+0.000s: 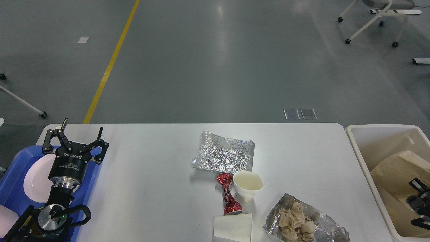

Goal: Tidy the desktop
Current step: 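Raise the right gripper out of the bin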

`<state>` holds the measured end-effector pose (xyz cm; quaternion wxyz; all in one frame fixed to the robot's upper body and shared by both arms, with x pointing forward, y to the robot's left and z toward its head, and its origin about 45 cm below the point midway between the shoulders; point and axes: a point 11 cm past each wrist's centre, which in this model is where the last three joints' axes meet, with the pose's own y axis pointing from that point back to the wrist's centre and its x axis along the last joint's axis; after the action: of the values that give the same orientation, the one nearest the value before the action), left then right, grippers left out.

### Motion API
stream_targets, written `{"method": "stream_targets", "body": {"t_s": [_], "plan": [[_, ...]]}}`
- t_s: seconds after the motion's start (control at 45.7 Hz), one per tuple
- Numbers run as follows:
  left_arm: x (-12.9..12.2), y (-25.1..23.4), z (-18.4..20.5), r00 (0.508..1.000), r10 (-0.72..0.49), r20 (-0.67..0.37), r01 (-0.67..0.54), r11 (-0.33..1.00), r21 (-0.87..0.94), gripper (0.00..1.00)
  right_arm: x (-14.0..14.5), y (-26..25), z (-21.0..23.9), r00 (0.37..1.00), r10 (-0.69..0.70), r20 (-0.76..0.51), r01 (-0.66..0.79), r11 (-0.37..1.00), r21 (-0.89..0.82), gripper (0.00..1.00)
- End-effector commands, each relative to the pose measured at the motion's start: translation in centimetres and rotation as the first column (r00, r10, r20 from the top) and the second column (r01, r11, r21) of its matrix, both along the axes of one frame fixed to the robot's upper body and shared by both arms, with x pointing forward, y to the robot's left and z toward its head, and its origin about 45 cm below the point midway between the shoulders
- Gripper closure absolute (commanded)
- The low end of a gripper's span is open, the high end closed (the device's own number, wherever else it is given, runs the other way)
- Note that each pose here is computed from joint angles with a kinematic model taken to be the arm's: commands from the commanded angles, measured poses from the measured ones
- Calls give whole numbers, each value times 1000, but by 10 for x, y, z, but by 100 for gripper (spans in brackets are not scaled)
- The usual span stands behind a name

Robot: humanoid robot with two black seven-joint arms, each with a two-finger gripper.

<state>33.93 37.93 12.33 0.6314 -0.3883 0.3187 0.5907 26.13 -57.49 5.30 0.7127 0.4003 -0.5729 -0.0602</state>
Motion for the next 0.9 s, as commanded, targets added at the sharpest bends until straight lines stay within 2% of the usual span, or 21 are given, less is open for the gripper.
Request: {"method": "stream_targets", "body": {"t_s": [0.0,0.197,0.219,0.263,0.329,0.35,0.372,0.767,0.876], "plan": [[0,0,0,1000,0,0,0,1000,0,4,-2,8,-8,1000,0,-6,0,1000,23,100],[0,0,0,1000,0,0,0,1000,0,4,-3,9,-9,1000,-10,-5,10,1000,30,100],[0,0,0,1000,0,0,0,1000,0,4,-3,9,-9,1000,-8,-6,9,1000,27,97],[0,0,0,1000,0,0,0,1000,0,4,-3,9,-9,1000,-6,-6,6,1000,28,71],[0,0,0,1000,0,0,0,1000,0,4,-3,9,-9,1000,-2,-6,2,1000,27,21],[0,0,0,1000,0,0,0,1000,0,4,-3,10,-10,1000,-2,-8,2,1000,30,7],[0,0,0,1000,0,0,0,1000,0,4,-3,11,-11,1000,1,-11,0,999,33,0],[-1,0,-1,1000,-1,-2,1,1000,0,4,-1,12,-10,1000,12,-25,-11,999,48,0],[0,0,0,1000,-1,-1,1,1000,0,4,11,15,-1,999,30,-22,-28,998,64,0]]}}
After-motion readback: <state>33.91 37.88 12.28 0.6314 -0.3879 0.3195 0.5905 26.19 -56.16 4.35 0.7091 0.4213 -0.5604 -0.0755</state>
